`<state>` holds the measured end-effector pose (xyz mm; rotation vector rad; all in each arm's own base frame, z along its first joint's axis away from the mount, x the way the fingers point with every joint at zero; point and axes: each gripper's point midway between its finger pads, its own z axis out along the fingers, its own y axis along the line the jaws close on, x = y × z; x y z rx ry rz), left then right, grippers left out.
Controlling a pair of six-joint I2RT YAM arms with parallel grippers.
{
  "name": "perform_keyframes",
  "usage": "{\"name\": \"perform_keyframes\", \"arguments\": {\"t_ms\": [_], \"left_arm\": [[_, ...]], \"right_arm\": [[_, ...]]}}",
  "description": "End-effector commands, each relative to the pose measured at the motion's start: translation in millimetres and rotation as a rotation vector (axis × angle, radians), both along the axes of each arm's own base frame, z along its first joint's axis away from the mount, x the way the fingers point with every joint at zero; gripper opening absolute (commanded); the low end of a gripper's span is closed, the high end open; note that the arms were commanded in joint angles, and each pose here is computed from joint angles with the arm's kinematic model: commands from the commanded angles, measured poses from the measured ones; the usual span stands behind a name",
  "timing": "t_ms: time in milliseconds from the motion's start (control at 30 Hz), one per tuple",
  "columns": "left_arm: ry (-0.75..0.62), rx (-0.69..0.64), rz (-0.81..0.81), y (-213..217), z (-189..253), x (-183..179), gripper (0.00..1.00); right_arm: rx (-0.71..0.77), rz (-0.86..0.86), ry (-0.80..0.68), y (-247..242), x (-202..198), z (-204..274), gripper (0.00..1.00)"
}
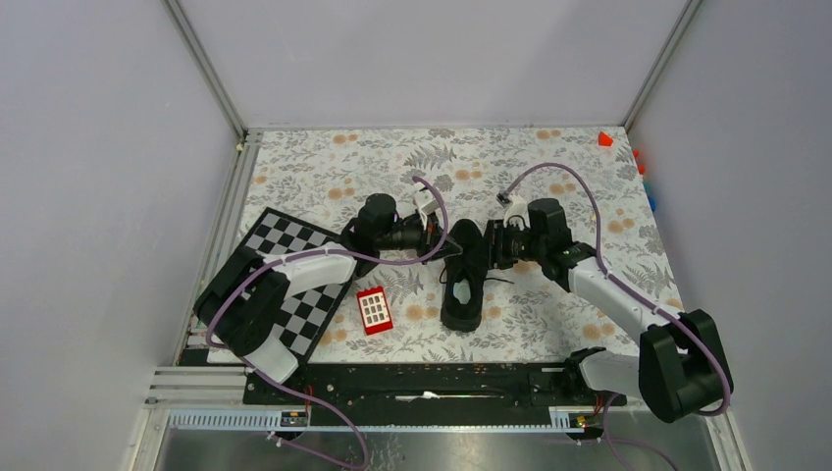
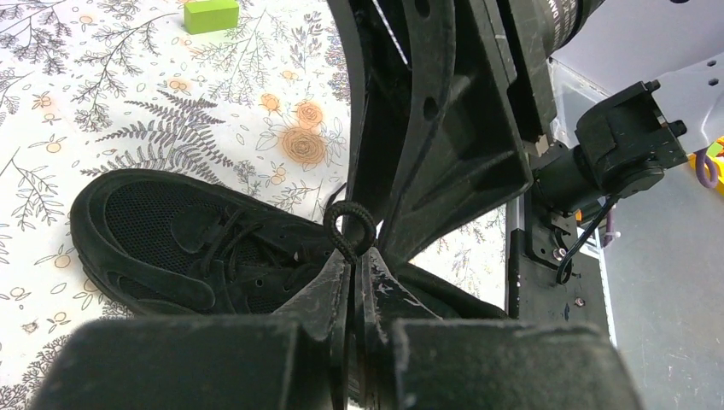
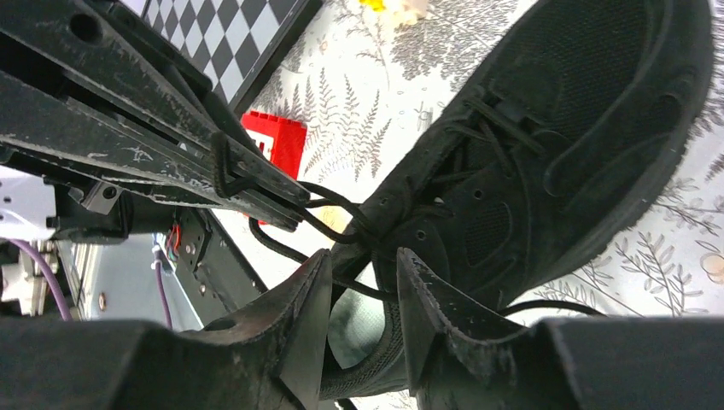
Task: Tie the shoes
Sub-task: Cross the shoelace with the shoelace.
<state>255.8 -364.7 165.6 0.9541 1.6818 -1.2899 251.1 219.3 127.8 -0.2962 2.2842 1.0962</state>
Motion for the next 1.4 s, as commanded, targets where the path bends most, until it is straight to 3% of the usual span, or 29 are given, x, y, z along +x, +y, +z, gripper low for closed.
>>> {"name": "perform_keyframes", "arguments": {"t_ms": [0,767,1033,1167,1367], "left_arm": [[-0.069,-0.047,-0.042,-2,19,-3,0.00],[-0.069,-0.057,-0.076,-2,19,-10,0.00],[-0.068,-0.056,-0.076,-2,19,-10,0.00],[-0.065,-0.054,-0.076,-1,18,-10,0.00],[-0.058,-0.054,-0.081,-2,16,-11,0.00]], "right_arm": [[0.034,0.116,-0.128,19,7,23,0.41],[-0.005,0.091,-0.117,23,29,11,0.37],[0.004,0.093,-0.103,24,26,11,0.17],[0.004,0.076,-0.116,21,23,14,0.00],[0.010,0.051,-0.130,17,18,15,0.00]]}}
